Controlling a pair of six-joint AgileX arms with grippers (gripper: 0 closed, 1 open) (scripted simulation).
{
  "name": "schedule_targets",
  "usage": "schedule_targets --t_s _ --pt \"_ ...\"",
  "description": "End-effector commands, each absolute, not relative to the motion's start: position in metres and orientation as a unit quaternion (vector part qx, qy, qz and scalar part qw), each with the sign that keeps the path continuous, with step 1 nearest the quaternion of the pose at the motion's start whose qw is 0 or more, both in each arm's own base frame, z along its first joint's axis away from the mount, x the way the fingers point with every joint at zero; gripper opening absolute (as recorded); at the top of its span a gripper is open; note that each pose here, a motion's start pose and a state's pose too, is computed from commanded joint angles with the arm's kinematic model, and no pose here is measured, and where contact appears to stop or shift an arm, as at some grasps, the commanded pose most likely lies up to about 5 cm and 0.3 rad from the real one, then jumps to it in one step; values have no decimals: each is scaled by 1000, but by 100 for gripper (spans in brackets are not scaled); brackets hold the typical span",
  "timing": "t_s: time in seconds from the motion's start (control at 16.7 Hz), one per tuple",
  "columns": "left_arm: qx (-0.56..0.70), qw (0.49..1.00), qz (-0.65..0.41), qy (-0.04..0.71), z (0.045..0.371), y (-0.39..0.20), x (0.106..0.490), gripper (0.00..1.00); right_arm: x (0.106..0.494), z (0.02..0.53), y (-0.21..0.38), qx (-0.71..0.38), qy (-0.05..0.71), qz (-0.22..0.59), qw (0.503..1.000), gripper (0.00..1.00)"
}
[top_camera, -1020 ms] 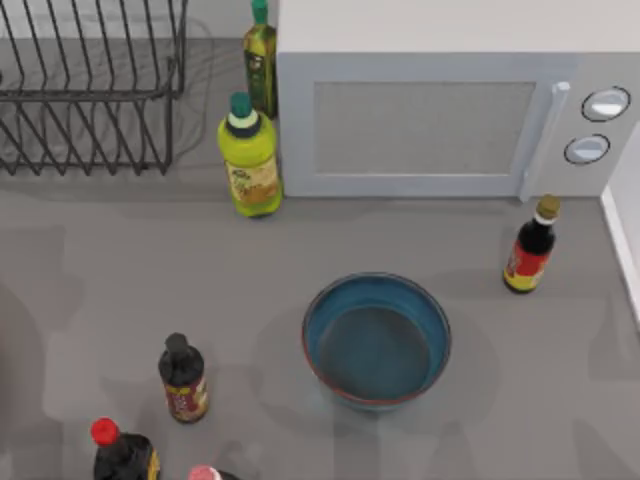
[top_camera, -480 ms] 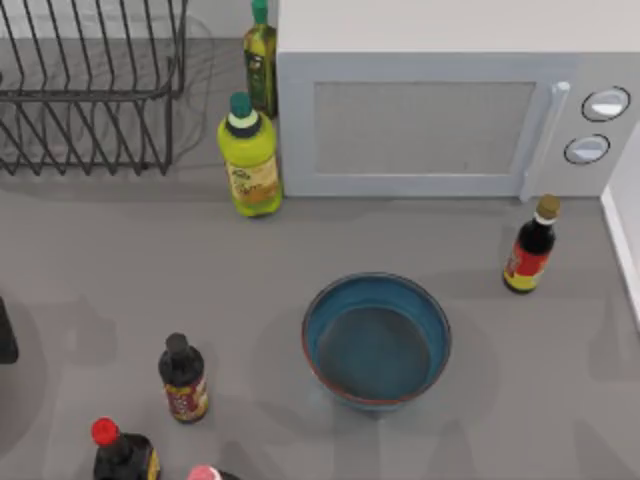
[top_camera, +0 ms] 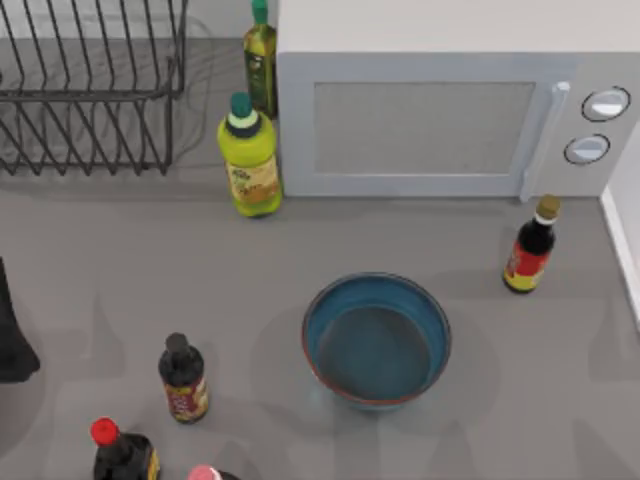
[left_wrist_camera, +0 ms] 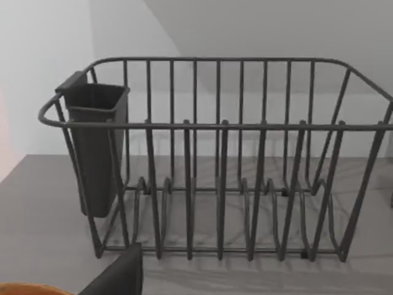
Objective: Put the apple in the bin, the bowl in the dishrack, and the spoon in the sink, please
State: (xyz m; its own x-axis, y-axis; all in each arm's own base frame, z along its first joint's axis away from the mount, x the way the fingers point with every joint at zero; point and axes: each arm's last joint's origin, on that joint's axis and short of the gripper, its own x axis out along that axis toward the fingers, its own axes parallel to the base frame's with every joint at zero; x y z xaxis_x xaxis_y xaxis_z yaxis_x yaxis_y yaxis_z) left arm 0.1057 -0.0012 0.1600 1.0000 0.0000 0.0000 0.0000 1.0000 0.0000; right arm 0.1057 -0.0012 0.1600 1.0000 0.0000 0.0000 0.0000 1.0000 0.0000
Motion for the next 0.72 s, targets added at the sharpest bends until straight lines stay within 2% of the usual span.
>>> schedule_targets --t_s 0.36,0.54,0.72 --pt "-5 1000 -3 11 166 -2 106 100 106 160 -1 0 0 0 1000 100" --pt "-26 998 -24 49 189 -7 108 100 106 160 -1 0 0 0 1000 100" --pt "-57 990 -56 114 227 -16 117 100 106 160 -1 0 0 0 1000 100"
